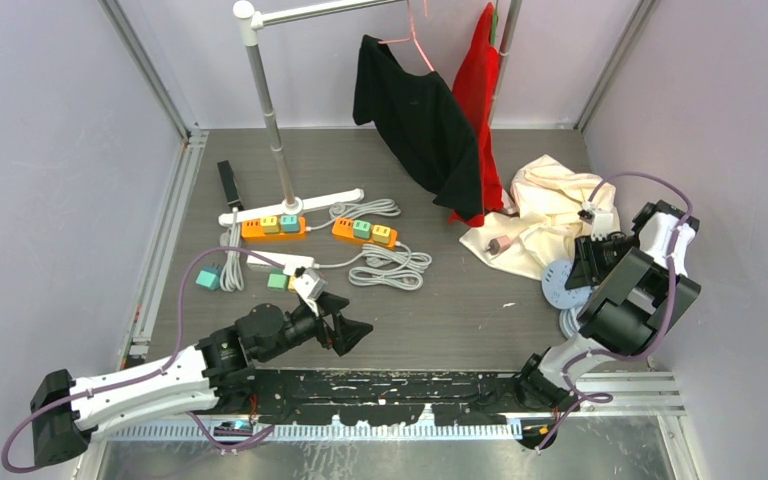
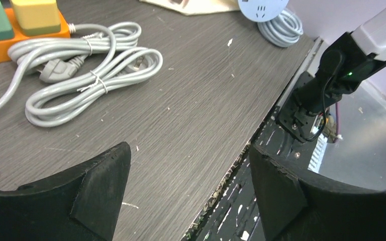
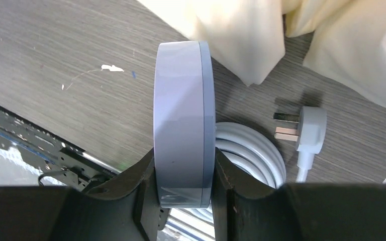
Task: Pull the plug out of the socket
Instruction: Place the socket at the center of the board.
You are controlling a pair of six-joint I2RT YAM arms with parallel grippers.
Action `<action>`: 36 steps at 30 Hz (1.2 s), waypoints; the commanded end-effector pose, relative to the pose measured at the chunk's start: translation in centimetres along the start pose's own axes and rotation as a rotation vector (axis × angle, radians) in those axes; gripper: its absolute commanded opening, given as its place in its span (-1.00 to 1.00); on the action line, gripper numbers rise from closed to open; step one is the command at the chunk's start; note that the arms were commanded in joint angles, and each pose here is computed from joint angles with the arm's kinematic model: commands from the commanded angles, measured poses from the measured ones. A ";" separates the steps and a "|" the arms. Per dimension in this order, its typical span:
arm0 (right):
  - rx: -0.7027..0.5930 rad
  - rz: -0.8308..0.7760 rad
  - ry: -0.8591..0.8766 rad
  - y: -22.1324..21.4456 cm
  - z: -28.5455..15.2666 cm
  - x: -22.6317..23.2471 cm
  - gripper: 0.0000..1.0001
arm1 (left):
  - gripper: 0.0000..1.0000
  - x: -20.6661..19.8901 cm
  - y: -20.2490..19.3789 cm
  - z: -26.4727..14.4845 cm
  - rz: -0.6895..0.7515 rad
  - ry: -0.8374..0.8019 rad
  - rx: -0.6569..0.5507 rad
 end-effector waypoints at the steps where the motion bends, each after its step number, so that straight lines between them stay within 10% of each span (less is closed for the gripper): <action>1: 0.013 0.021 -0.225 1.1 -0.7 -4.7 -0.55 | 0.73 -1.1 1.3 0.3 -0.018 -0.034 -0.032; 11: 0.030 0.007 -0.367 2.1 -4.0 -5.3 0.50 | 0.73 -1.4 1.7 0.2 -0.025 -0.043 -0.047; 24: -0.352 -0.318 -0.017 6.5 -10.7 8.9 0.49 | 0.73 -1.9 4.0 -0.7 -0.003 0.080 0.017; 31: -0.666 -0.491 0.361 10.1 -8.4 19.3 0.51 | 0.73 -2.7 6.8 -1.3 0.017 0.160 0.055; 36: -0.722 -0.406 0.409 10.7 -4.2 18.7 0.51 | 0.73 -3.1 8.3 -1.3 0.021 0.242 0.108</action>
Point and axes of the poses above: each gripper's point midway between its finger pads, its own z axis out along the fingers, its own x axis along the line the jaws close on, y = z × x, the point moved 6 cm from there along -z, back along the fingers, and after that the axes turned 10 degrees about -z, right-handed, at the moved point
